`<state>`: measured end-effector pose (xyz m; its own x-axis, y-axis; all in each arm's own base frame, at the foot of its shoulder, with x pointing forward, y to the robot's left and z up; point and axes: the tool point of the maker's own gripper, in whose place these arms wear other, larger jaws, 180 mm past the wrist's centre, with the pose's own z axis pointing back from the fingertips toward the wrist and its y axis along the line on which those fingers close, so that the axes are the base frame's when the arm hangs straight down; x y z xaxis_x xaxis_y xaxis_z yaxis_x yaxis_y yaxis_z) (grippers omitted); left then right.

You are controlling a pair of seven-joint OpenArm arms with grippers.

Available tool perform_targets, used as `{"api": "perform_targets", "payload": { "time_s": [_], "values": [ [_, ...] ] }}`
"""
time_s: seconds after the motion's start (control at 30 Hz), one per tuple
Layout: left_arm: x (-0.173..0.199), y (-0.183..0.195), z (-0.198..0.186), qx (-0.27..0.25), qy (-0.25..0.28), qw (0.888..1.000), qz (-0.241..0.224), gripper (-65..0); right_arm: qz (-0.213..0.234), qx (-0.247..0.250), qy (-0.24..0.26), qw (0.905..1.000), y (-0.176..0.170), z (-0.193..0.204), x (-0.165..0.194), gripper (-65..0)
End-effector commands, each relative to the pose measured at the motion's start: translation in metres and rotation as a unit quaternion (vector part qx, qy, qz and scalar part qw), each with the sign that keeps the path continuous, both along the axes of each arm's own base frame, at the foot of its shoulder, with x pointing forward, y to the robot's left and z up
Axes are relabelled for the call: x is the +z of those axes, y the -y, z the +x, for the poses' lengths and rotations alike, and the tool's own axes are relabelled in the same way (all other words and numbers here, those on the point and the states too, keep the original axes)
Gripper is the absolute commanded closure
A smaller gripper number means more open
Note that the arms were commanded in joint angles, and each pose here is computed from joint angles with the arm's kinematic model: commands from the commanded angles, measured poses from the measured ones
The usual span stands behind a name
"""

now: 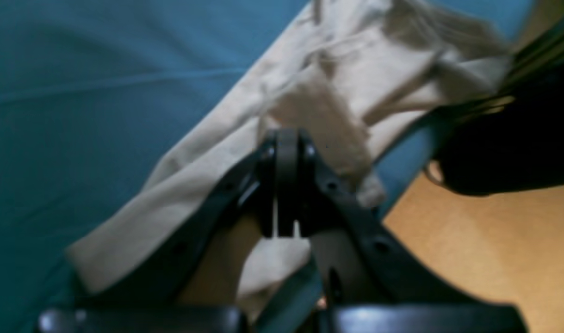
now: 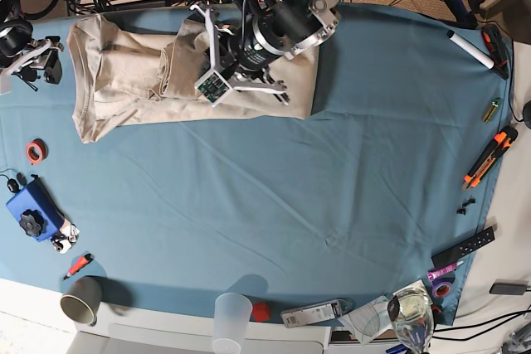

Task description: Fold the T-shirt properly

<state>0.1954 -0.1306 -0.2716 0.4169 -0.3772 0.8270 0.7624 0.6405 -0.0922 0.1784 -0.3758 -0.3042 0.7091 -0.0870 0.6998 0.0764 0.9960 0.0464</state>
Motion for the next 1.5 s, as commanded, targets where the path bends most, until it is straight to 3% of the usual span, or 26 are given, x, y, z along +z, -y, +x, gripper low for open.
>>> {"api": "perform_targets", "payload": {
  "time_s": [0.0,0.1,0.2,0.4,0.73,0.87,1.0,1.07,1.23,1.47],
  "values": [
    [0.009,0.002,0.003,0.011,0.013,1.0,-0.009,0.0,-0.007,0.0,0.017,0.9998,0.008,0.007,0.009,-36.9],
    [0.002,-0.013,0.013,0.054,0.017,0.998,0.021,0.0,0.026,-0.01,0.005,0.9996,0.015,0.005,-0.011,-36.9],
    [0.0,-0.02,0.017,0.065,0.026,0.997,0.043,0.0,0.086,-0.029,0.01,0.9958,0.016,0.009,-0.026,-36.9],
    [0.0,-0.02,0.017,0.066,0.027,0.996,0.044,0.0,0.211,-0.007,-0.02,0.9772,-0.01,0.015,-0.051,-36.9],
    [0.0,-0.02,0.017,0.066,0.028,0.996,0.043,0.0,0.266,0.069,-0.069,0.959,-0.065,0.024,-0.078,-36.9],
    [0.0,-0.02,0.017,0.066,0.027,0.996,0.044,0.0,0.255,0.092,-0.096,0.9577,-0.081,0.026,-0.092,-36.9],
    [-0.002,-0.021,0.017,0.066,0.024,0.996,0.048,0.0,0.245,0.086,-0.088,0.9617,-0.084,0.034,-0.097,-36.8],
    [-0.004,-0.024,0.017,0.069,0.024,0.996,0.058,0.0,0.24,0.086,-0.089,0.963,-0.083,0.035,-0.097,-30.0],
    [-0.021,-0.065,0.028,0.122,0.047,0.982,0.137,0.0,0.202,0.082,-0.082,0.9725,-0.071,0.051,-0.094,-0.1],
    [-0.034,-0.122,0.048,0.201,0.044,0.961,0.183,0.0,0.096,0.066,-0.018,0.993,-0.036,0.109,-0.065,0.0]
  ]
}}
